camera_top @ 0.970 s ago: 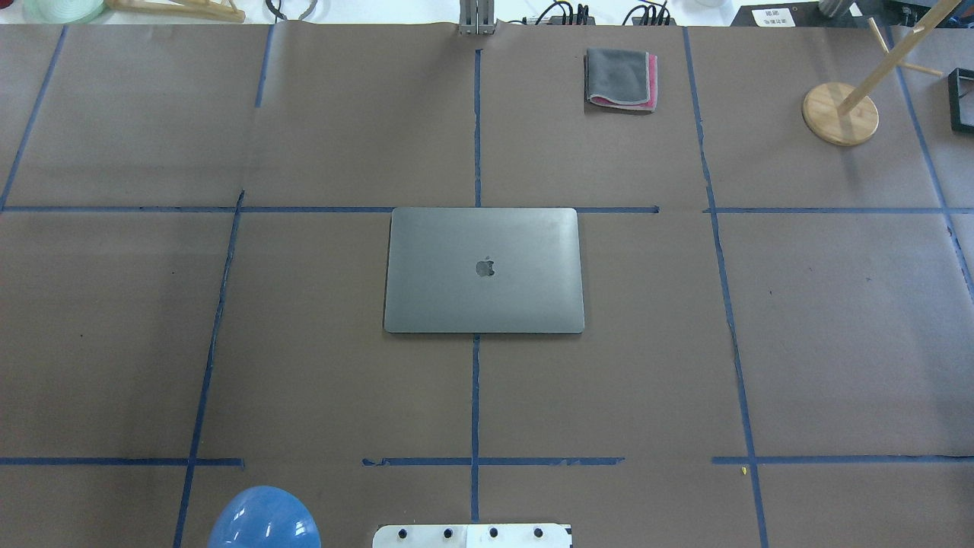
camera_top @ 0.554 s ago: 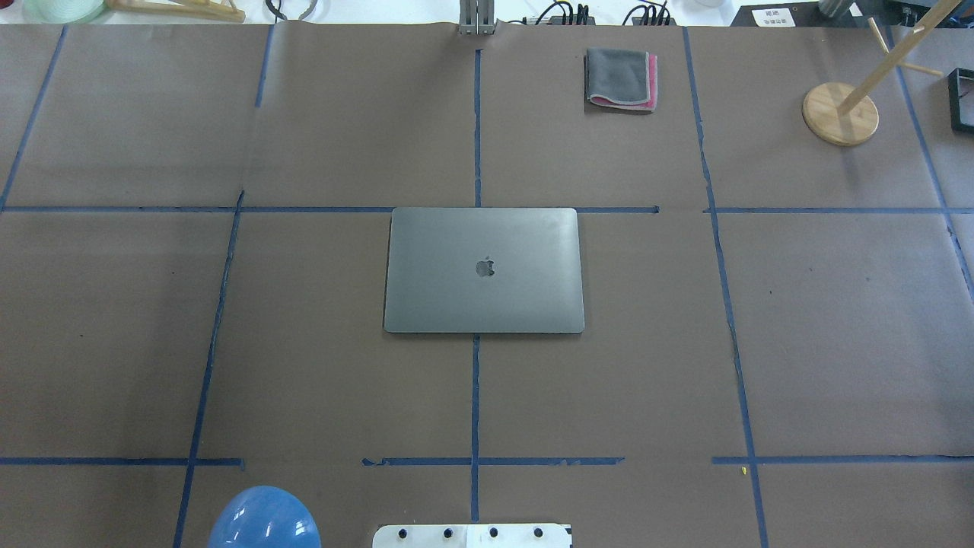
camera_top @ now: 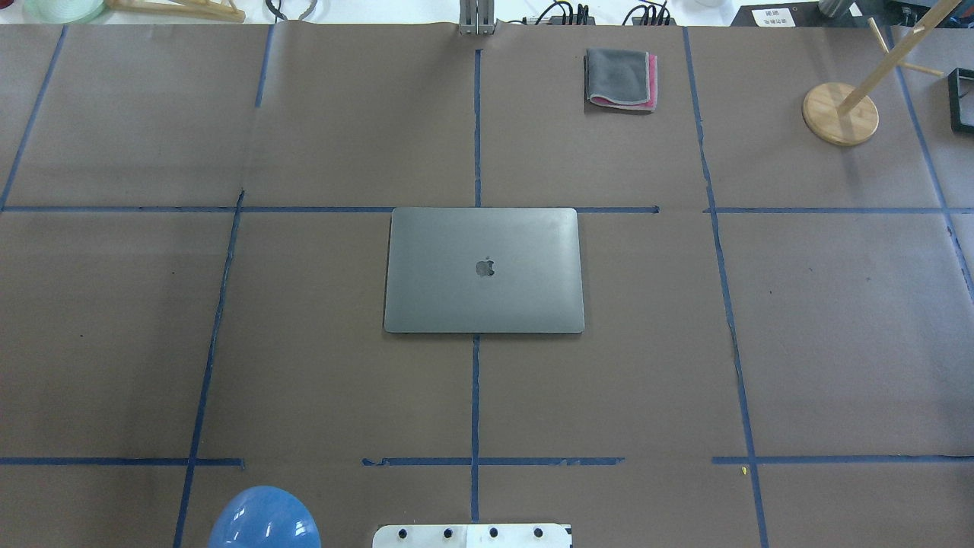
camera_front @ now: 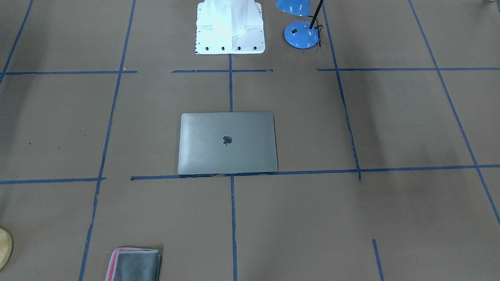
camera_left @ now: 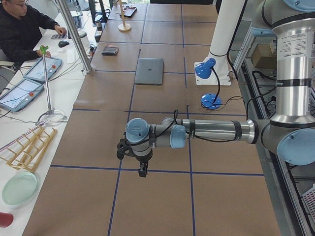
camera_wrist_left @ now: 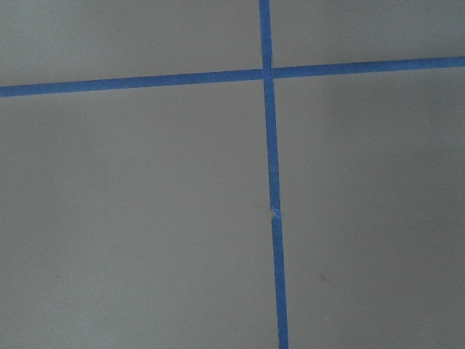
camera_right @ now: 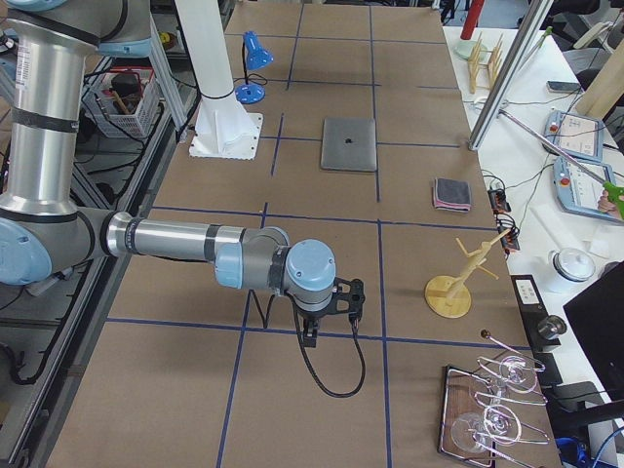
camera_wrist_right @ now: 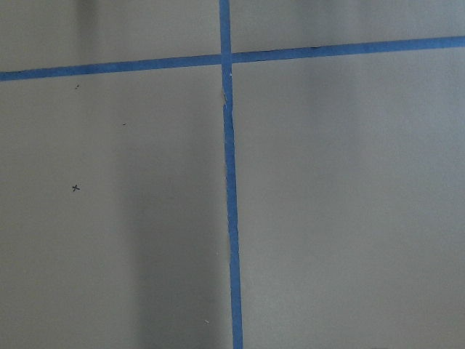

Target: Close laptop

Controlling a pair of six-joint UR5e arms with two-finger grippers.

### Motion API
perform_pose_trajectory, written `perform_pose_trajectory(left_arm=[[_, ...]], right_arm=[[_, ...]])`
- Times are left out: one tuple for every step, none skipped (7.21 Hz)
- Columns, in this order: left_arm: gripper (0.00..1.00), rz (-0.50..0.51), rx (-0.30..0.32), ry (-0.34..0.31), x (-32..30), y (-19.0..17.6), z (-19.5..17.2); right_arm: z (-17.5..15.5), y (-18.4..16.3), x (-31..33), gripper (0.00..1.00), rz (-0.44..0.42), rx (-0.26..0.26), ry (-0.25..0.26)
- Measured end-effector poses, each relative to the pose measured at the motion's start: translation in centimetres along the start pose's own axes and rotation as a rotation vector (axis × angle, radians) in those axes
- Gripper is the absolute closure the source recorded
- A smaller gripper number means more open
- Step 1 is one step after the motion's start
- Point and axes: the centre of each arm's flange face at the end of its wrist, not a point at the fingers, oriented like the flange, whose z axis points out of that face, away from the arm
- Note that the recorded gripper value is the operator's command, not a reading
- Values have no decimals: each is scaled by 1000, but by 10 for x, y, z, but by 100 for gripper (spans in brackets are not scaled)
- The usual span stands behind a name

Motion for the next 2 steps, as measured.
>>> perform_pose_trajectory(left_arm=[[0,1,2,0,1,-1,-1],[0,3,4,0,1,-2,-2]], right_arm=[[-1,0,0,0,1,3,0],[-2,0,0,0,1,4,-1]])
